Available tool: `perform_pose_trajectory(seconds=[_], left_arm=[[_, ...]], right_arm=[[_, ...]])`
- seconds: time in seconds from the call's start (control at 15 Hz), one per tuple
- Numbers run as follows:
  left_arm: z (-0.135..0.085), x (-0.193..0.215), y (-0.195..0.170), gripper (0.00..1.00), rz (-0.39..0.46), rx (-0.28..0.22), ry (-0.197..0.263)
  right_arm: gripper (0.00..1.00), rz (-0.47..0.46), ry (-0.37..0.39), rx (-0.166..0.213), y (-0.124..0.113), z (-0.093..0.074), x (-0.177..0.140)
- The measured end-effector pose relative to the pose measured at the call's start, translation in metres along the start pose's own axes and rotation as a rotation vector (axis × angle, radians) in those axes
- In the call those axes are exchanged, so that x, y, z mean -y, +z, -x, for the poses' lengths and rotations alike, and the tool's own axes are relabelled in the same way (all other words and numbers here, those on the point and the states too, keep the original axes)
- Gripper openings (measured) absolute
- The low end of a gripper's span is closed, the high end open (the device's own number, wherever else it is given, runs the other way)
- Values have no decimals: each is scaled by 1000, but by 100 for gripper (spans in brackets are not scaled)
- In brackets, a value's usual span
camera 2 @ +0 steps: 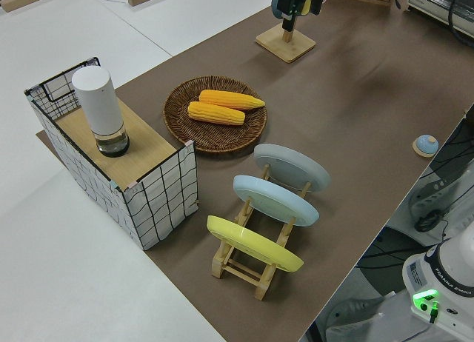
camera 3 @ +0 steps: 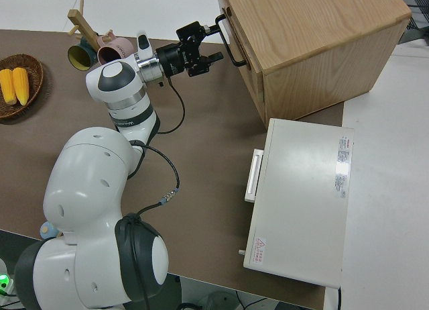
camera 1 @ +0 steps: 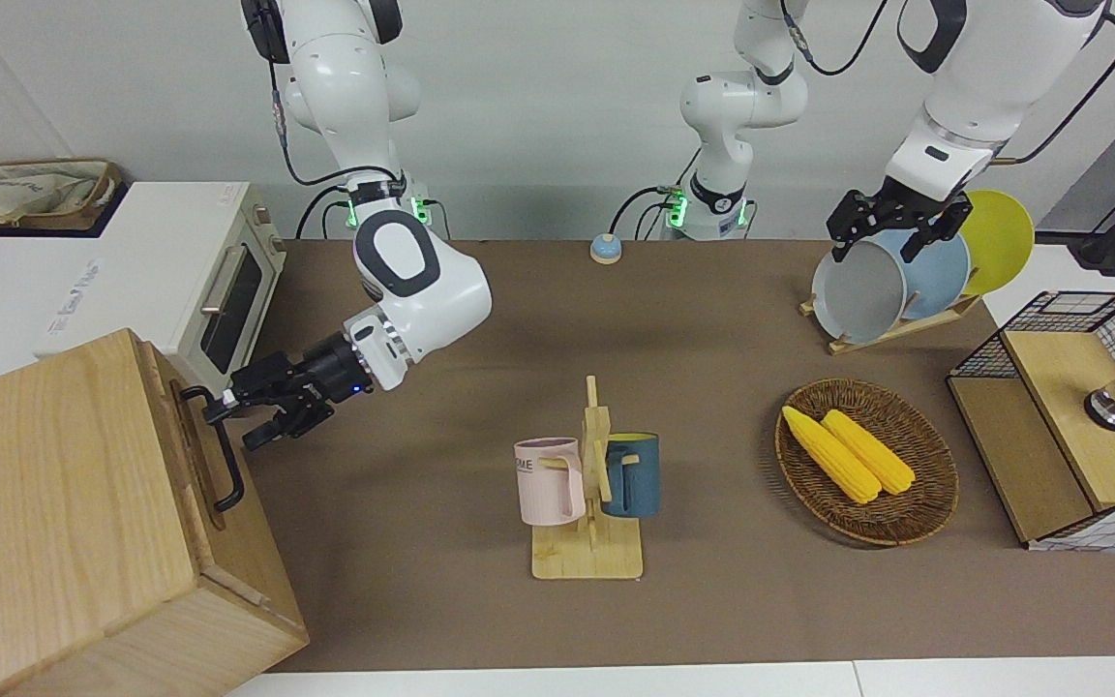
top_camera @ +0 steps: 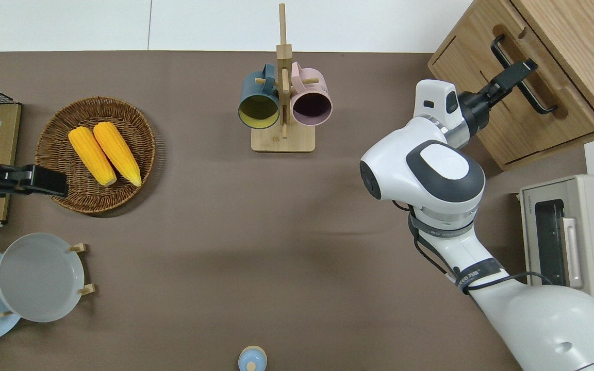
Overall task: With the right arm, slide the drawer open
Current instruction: 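Close the right gripper on the black drawer handle, then pull the handle toward the robot with the right gripper, sliding the drawer out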
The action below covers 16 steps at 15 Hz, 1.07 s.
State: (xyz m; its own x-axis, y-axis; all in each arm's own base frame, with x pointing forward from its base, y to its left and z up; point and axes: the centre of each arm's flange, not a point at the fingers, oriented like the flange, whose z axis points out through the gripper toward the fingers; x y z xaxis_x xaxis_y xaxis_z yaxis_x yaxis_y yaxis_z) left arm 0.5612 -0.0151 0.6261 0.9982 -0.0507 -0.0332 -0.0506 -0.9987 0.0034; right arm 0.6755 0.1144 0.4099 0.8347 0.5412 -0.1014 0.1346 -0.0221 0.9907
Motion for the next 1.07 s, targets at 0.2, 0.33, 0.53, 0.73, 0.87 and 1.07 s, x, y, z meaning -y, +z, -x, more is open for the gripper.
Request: perform_pose_trajectory(seconds=[0.2,0.33,0.53,0.73,0.87,1.07], left_arm=[[0,0,0,100,0,0,0],[0,0,0,100,0,0,0],[0,0,0,100,0,0,0],[0,0,0,100,0,0,0],[0,0,0,100,0,0,0],[0,0,0,100,0,0,0]], right_arm=[[97,7,-8,-14,15,3,3],[95,9,-9,-16,22,5,3],[65,9,-9,-19,21,4,3],[34,8,-11,-27,16,2,4],[19,7,2,-29,15,1,6],[19,8,11,-28,15,0,6]])
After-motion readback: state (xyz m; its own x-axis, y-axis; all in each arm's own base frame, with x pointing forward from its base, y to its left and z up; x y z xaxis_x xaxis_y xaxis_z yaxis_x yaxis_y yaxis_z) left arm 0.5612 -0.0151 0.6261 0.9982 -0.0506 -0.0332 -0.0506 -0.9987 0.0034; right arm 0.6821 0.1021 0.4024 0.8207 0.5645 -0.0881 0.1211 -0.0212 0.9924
